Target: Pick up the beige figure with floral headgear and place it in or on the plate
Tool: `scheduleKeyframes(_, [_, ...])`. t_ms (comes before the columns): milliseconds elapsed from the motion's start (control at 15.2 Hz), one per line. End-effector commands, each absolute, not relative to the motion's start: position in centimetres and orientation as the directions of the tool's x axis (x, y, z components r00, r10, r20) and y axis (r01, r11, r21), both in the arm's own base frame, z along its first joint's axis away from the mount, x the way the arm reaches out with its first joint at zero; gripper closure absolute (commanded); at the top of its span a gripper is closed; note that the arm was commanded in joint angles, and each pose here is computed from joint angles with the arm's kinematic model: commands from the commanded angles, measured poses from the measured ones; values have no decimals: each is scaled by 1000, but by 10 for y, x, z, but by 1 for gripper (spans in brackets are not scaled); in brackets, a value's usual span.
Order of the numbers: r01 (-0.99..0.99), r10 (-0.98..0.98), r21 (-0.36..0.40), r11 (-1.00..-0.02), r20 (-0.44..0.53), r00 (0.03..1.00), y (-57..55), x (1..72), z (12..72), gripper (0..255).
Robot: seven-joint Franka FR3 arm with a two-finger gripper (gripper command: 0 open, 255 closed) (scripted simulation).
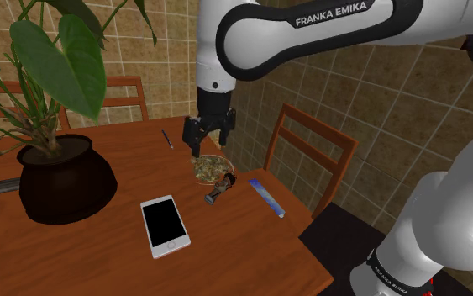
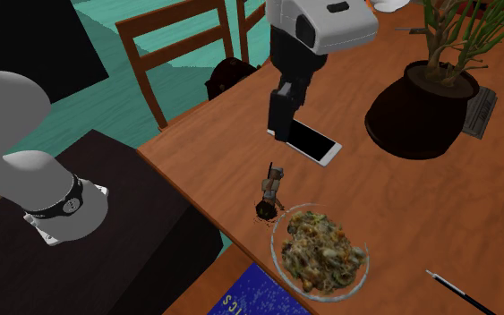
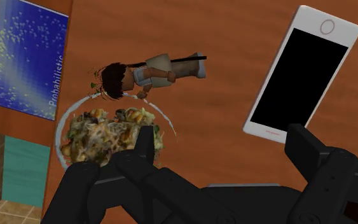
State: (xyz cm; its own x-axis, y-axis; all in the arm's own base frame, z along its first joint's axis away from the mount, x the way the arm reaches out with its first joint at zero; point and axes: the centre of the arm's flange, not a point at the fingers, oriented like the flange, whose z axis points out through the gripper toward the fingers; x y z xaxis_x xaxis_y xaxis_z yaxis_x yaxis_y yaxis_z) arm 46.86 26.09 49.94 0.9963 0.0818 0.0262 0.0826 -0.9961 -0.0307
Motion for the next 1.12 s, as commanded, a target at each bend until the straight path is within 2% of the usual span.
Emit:
scheduleKeyframes(0, [83,82,-25,-996,15,996,285,482,487,0])
scheduleKeyframes(528, [83,83,-24,-996,14,996,288,484,446,0])
scheduleKeyframes(1056, [83,83,-24,-996,13,996,288,484,446,0])
